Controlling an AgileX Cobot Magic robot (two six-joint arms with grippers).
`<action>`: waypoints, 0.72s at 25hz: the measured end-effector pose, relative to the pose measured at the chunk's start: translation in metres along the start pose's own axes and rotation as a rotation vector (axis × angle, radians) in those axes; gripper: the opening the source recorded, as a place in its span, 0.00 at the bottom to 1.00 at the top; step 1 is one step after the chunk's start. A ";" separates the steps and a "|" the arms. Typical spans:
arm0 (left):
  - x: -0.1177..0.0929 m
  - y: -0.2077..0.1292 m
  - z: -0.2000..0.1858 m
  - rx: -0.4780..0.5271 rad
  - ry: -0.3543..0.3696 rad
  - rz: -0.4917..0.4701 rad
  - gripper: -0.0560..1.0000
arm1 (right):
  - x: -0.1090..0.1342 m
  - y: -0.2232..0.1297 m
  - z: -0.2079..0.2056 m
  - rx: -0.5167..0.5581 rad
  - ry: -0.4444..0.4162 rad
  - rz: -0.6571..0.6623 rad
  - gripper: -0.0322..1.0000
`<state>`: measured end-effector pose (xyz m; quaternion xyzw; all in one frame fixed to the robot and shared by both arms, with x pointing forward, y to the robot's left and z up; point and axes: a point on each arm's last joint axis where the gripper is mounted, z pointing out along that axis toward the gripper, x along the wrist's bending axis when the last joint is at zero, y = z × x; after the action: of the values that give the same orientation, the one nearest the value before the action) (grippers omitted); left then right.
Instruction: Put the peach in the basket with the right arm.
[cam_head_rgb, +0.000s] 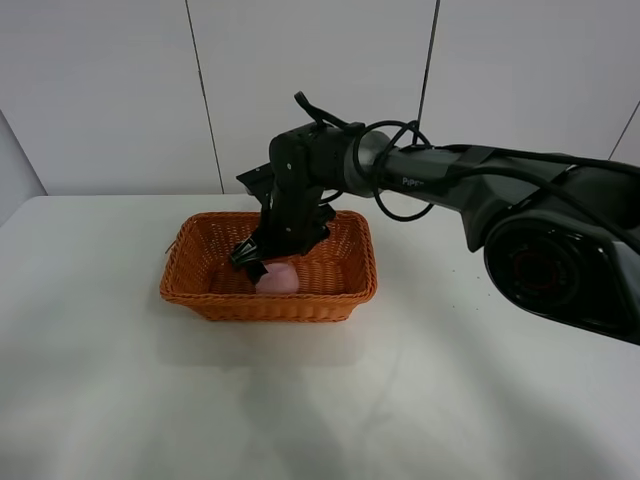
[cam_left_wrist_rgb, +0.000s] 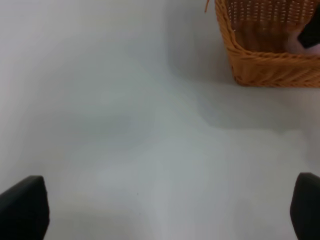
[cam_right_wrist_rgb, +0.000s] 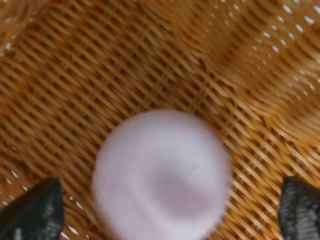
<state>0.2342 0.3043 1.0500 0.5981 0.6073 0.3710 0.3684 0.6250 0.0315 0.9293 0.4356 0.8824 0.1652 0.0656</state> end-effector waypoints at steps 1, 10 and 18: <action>0.000 0.000 0.000 0.000 0.000 0.000 0.99 | 0.000 0.002 -0.003 -0.005 0.000 0.000 0.69; 0.000 0.000 0.000 0.000 0.000 0.000 0.99 | 0.004 0.046 -0.091 -0.129 0.009 0.001 0.70; 0.000 0.000 0.000 0.000 0.000 0.000 0.99 | -0.015 0.054 -0.113 -0.185 0.003 0.055 0.71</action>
<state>0.2342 0.3043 1.0500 0.5981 0.6073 0.3710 0.3684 0.6450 0.0239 1.0539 0.4516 0.8511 0.2484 0.0999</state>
